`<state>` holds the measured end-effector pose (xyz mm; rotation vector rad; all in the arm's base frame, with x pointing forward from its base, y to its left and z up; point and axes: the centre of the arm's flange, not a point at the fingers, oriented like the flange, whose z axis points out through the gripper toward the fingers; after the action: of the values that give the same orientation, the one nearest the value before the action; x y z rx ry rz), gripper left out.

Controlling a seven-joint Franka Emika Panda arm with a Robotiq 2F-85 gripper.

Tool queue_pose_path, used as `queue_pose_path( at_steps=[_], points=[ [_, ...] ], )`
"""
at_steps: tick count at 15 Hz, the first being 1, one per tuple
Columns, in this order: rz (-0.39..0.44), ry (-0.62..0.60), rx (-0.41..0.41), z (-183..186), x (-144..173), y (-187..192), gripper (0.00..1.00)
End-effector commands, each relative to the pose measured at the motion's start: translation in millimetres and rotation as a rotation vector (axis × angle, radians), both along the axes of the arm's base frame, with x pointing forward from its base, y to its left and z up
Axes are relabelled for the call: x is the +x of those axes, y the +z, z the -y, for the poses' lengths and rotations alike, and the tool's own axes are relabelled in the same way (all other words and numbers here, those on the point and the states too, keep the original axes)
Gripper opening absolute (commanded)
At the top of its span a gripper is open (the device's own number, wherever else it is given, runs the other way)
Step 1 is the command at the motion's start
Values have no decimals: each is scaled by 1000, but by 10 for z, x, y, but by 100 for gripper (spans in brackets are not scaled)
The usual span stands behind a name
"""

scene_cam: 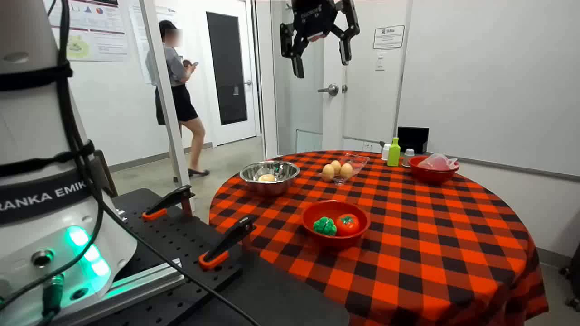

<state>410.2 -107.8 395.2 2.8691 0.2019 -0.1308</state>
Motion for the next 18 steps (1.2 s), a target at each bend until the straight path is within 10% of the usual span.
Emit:
queue_pose_path(
  at_steps=[1, 18],
  points=[
    [0, 0, 0, 0, 0, 0, 100],
    [34, -23, 128, -953, 648, -1707, 100]
  ],
)
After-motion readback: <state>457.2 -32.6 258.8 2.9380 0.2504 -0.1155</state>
